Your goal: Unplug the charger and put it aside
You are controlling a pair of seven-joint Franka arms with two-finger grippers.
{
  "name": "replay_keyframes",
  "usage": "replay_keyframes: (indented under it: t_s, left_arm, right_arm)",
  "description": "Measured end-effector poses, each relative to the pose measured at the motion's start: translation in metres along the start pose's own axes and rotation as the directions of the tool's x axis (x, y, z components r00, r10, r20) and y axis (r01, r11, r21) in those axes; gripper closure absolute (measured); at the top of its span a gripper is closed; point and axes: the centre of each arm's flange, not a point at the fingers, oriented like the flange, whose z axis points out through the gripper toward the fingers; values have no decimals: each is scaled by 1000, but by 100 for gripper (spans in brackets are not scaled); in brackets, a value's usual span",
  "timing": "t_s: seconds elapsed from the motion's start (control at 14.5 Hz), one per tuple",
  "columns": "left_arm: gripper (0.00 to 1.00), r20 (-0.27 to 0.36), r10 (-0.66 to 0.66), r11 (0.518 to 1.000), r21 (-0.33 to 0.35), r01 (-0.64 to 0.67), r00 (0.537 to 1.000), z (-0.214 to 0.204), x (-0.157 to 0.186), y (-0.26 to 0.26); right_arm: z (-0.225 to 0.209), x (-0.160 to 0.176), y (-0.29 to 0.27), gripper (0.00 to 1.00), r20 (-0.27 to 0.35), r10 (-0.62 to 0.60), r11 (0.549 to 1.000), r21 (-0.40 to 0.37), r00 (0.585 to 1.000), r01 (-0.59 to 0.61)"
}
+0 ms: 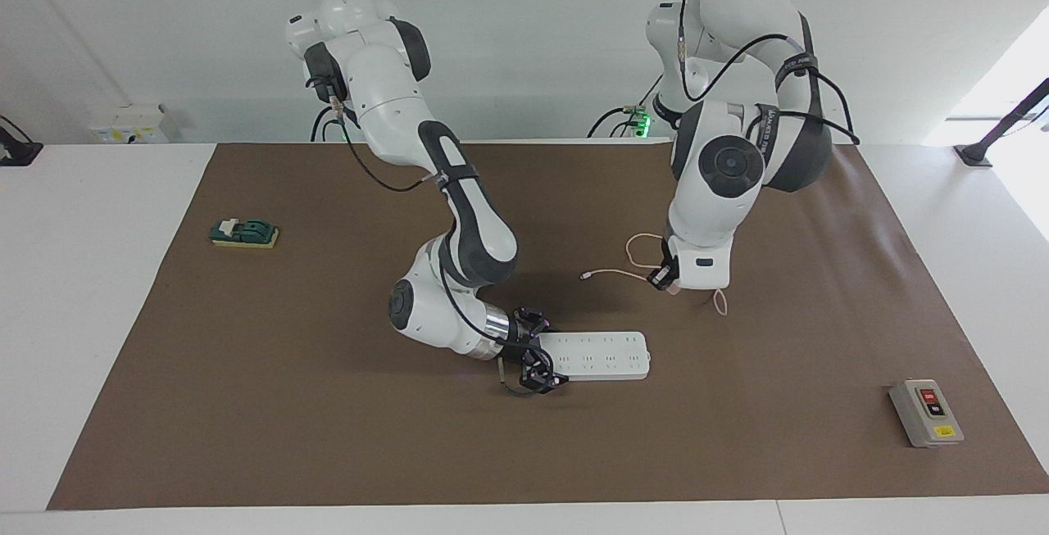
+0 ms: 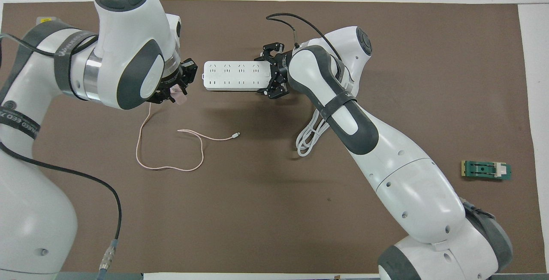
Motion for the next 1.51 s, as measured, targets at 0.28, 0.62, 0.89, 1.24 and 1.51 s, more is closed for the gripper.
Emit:
replay_keyframes:
  t_s: [0.28,0.62,0.89,1.24,1.51]
  left_arm:
    - [67,28,264,965,-16,-263,964,-12,11,-79]
    - [67,56,419,908,-35,-417,906,2,30,-129]
    - [67,-48,551,831,-57,-553,833,54,30,-146]
    - [67,-74,553,827,-72,-558,830,90,17,-162]
    - [67,-72,533,840,-79,-537,843,116,20,-181]
  right_arm:
    - [-25,-15,-5,0,13,6,1000,-12,1000,-6]
    - [-113,-43,-8,0,-6,4,998,-66,1000,-5]
    - [-197,-59,7,0,-80,-41,983,-181,996,26]
    - [-271,-84,33,0,-220,-139,965,-249,966,82]
    - [-335,-88,64,0,-257,-365,896,-359,895,263]
